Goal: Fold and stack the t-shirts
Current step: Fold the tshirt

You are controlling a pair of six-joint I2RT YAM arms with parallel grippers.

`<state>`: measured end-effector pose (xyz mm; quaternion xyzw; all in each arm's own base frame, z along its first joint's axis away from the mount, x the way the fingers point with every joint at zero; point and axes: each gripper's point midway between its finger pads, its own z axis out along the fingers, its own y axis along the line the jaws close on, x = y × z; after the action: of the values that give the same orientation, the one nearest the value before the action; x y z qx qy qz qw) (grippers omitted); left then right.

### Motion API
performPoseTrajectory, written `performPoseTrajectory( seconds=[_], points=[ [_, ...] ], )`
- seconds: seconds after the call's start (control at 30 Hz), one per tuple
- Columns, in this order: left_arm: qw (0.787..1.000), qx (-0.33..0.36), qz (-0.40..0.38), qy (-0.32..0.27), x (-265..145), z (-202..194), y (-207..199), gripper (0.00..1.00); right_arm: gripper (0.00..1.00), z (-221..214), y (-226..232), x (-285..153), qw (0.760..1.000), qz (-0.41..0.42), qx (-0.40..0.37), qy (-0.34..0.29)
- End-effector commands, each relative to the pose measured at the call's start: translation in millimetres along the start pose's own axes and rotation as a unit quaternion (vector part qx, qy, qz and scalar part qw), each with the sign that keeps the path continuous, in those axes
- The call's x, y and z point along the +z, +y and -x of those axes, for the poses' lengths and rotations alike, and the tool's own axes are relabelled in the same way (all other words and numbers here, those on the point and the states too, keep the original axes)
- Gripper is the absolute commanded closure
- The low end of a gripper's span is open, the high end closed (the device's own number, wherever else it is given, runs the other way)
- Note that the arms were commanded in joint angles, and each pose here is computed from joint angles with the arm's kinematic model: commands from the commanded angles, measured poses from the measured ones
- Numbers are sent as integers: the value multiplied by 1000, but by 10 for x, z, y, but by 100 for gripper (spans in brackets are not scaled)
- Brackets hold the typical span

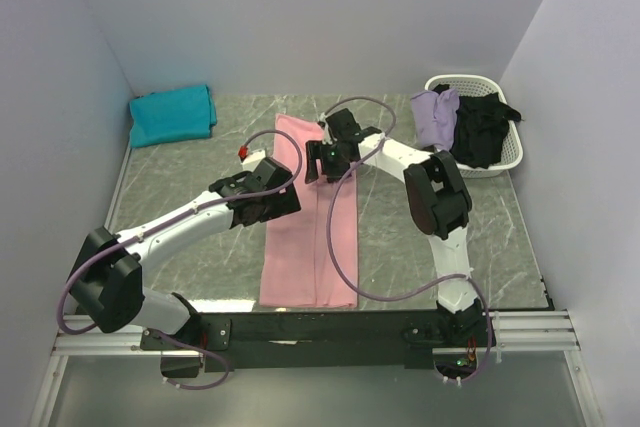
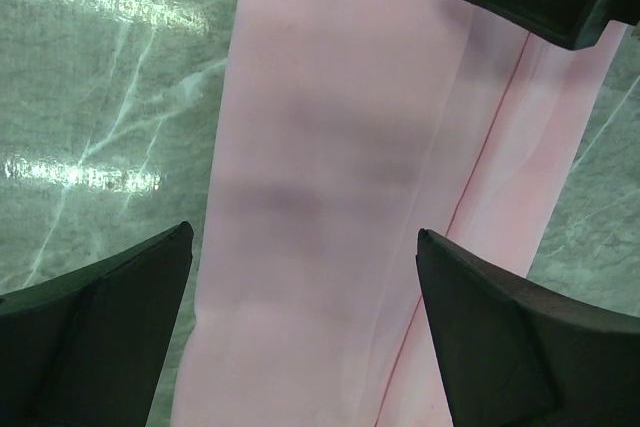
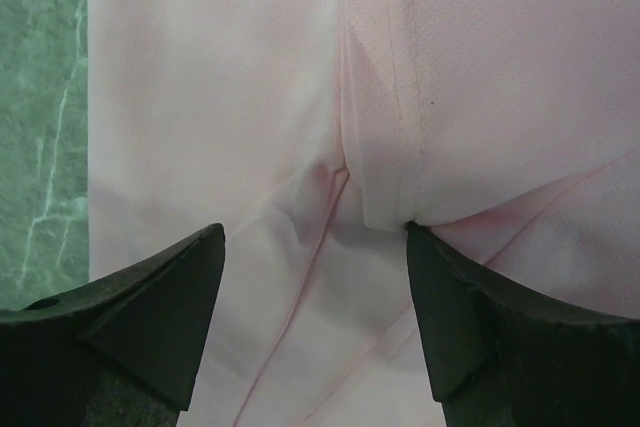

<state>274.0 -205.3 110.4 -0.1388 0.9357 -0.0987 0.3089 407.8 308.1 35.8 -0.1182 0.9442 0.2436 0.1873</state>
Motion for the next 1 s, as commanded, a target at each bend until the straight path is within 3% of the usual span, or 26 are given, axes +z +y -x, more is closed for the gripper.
performPoseTrajectory(
  seconds=[0.0,0.2,0.3,0.47,0.5,0.7,0.97],
  points=[
    [1000,-2,-20,-24,-115,152,-71,1,20,236,178,-399,997,-7,-29,-64],
    [999,2,-24,-44,-194,272,-89,1,17,493,261,-1146,987,-43,-51,-145],
    [999,0,-26,-47,-228,265,-56,1,16,395,232,-1438,984,-60,-47,-161],
    [999,-5,-34,-8,-183,-76,135,1,16,-246,-197,-1704,981,-136,10,-140],
    [999,-11,-45,-8,-213,-112,149,0,17,-566,-333,-1631,982,-147,26,-113],
    [997,-40,-58,33,-226,-643,492,0,19,-1624,-336,-1712,982,-74,138,-111],
    [994,-56,-78,51,-363,-950,677,1,20,-2180,-204,-1935,975,-4,179,-131]
  ],
)
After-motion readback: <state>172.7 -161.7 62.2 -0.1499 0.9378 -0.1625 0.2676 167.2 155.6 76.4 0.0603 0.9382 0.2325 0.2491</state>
